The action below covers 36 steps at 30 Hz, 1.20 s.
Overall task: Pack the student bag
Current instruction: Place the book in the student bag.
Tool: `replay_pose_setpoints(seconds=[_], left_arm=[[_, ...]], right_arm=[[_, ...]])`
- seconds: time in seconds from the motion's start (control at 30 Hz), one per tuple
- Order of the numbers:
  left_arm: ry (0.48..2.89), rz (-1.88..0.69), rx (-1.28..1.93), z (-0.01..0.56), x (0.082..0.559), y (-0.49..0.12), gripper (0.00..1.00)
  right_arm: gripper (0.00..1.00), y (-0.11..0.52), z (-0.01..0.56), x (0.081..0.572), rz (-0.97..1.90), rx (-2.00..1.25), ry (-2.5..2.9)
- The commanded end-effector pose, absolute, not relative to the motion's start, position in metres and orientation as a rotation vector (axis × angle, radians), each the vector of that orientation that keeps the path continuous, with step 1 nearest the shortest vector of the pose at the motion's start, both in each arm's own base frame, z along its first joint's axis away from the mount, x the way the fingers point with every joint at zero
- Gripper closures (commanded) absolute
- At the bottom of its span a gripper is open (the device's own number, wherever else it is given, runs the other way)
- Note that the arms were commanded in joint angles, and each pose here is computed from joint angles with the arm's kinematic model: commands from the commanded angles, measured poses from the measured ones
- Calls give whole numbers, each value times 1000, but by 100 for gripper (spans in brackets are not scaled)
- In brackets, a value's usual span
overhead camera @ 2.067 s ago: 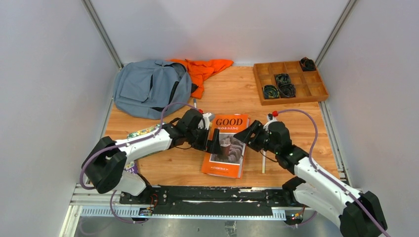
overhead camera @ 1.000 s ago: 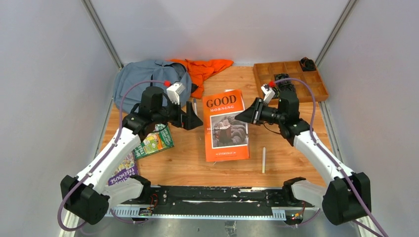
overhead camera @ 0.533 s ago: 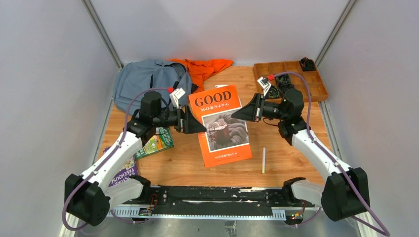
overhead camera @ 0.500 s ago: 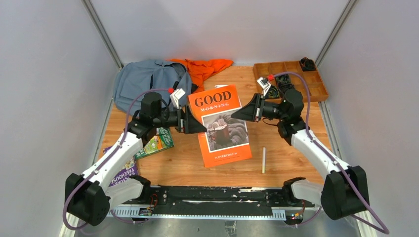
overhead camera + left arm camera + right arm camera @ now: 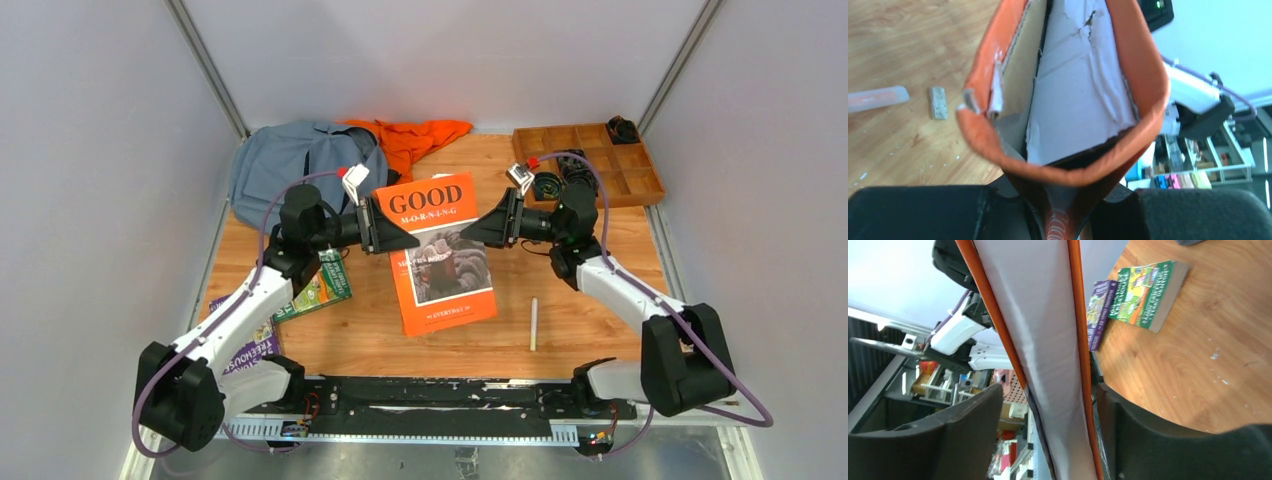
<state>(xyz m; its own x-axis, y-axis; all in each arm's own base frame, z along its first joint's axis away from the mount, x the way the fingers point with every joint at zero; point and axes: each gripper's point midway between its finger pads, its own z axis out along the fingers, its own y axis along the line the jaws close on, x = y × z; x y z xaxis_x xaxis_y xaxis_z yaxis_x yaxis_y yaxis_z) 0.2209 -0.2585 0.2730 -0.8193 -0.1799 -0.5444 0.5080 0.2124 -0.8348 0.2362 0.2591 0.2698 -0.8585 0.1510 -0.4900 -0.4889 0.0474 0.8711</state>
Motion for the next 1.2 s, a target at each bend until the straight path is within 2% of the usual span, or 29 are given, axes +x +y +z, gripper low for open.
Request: replay_pose_setpoints(seconds=[0.0,0.13,0.33,0.57,0.77,0.9,1.17], left_arm=[[1849,-1652,190,309,257,-264,89],[1811,-1646,178,332,279,-268,90],[1709,-1622,113,378,312,-268,93],[1539,-1719,-9,417,332,-267,94],[1387,-1880,-76,420,334,-265,95],[1358,-1945,-83,417,334,-266,98],[1387,-1899,-64,416,330,-265,99]], right_arm=[[18,253,273,246,1763,-223,1926],[8,214,277,256,1555,-16,1928],[6,162,281,246,1333,233,1812],[6,162,283,227,1540,326,1523],[3,186,299,223,1565,210,1476],[2,201,316,228,1610,128,1429],[0,219,347,248,1648,26,1349]])
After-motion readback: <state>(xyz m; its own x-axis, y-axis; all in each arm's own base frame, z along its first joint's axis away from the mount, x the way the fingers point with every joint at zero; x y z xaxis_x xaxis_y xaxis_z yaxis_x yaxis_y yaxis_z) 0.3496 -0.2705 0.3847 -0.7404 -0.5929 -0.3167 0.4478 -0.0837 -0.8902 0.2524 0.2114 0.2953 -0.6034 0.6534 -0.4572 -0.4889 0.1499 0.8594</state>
